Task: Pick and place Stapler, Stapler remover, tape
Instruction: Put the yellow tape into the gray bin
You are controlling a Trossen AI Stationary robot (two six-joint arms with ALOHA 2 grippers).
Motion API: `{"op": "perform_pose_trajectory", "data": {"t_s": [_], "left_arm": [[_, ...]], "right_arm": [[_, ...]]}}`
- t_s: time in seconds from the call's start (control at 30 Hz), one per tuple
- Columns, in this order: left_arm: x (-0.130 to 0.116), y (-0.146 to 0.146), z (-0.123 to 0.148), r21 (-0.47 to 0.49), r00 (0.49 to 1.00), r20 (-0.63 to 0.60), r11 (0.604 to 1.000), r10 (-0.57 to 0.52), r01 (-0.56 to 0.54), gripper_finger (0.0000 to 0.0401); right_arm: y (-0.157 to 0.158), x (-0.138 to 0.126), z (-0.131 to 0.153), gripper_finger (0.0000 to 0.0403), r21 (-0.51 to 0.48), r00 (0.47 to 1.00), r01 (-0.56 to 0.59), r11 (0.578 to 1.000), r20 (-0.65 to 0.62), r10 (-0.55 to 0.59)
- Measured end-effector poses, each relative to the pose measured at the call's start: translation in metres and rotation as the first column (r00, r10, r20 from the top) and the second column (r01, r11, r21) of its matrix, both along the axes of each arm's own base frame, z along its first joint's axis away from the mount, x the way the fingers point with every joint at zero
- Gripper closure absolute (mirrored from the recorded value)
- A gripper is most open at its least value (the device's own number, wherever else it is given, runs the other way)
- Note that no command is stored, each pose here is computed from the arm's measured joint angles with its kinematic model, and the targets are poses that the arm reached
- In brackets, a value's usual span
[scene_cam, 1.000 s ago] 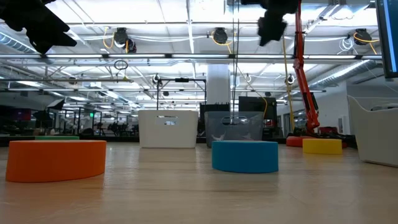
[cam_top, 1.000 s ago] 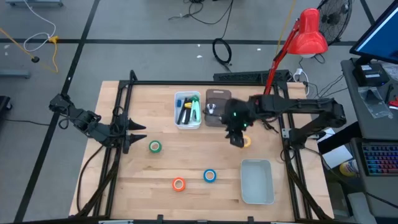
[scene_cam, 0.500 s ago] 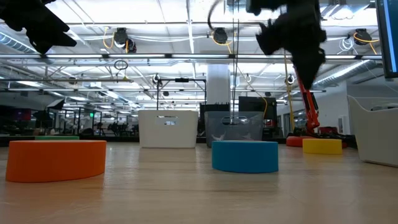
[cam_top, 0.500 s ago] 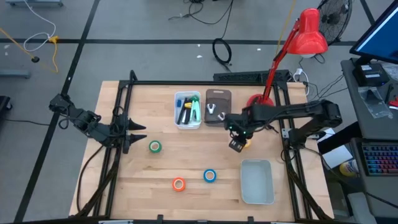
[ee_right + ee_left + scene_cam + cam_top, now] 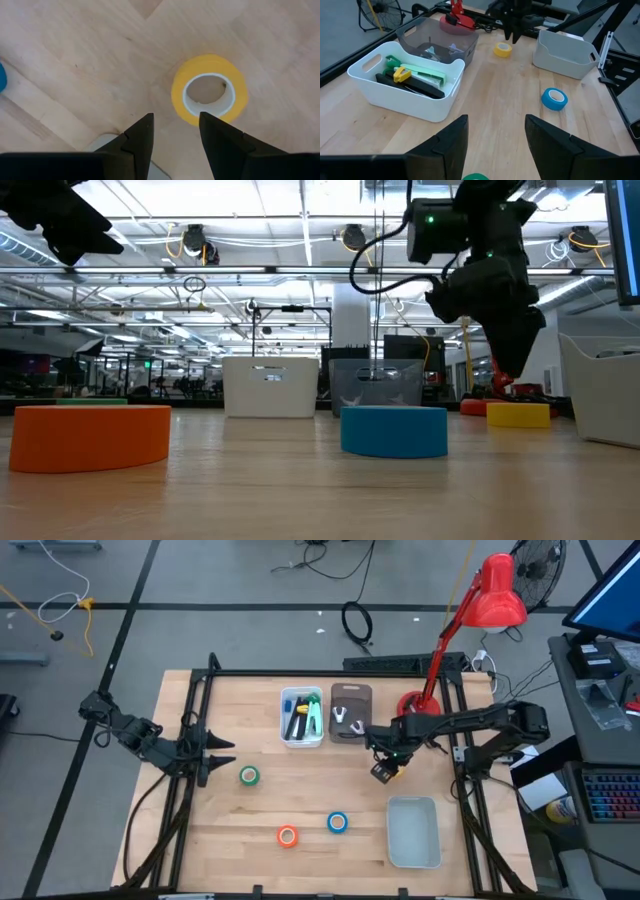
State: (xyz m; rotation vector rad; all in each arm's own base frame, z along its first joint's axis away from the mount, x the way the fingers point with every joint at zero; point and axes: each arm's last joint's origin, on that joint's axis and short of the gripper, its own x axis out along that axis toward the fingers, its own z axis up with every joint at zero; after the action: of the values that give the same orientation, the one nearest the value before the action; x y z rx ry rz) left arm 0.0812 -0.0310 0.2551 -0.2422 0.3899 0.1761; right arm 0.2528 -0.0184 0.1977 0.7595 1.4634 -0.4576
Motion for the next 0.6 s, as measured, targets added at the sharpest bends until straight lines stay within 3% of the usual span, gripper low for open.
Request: {"op": "perform_pose_trajectory", "data": {"t_s": [0.47, 0.6], "left_arm": [[0.0, 0.0, 0.0, 0.012, 1.0, -0.001, 1.0, -0.005, 0.005, 0.0203], [0.0, 0.0, 0.0, 0.019, 1.0, -0.002, 1.0, -0.007, 0.007, 0.0203]], "right_arm": [[-0.008, -0.002, -0.012, 0.0238, 0.01, 0.999, 0.032, 0.999, 0.029, -0.032], [-0.008, -0.005, -0.024, 0.0225, 0.062, 0.998, 0.035, 0.997, 0.055, -0.038]]}}
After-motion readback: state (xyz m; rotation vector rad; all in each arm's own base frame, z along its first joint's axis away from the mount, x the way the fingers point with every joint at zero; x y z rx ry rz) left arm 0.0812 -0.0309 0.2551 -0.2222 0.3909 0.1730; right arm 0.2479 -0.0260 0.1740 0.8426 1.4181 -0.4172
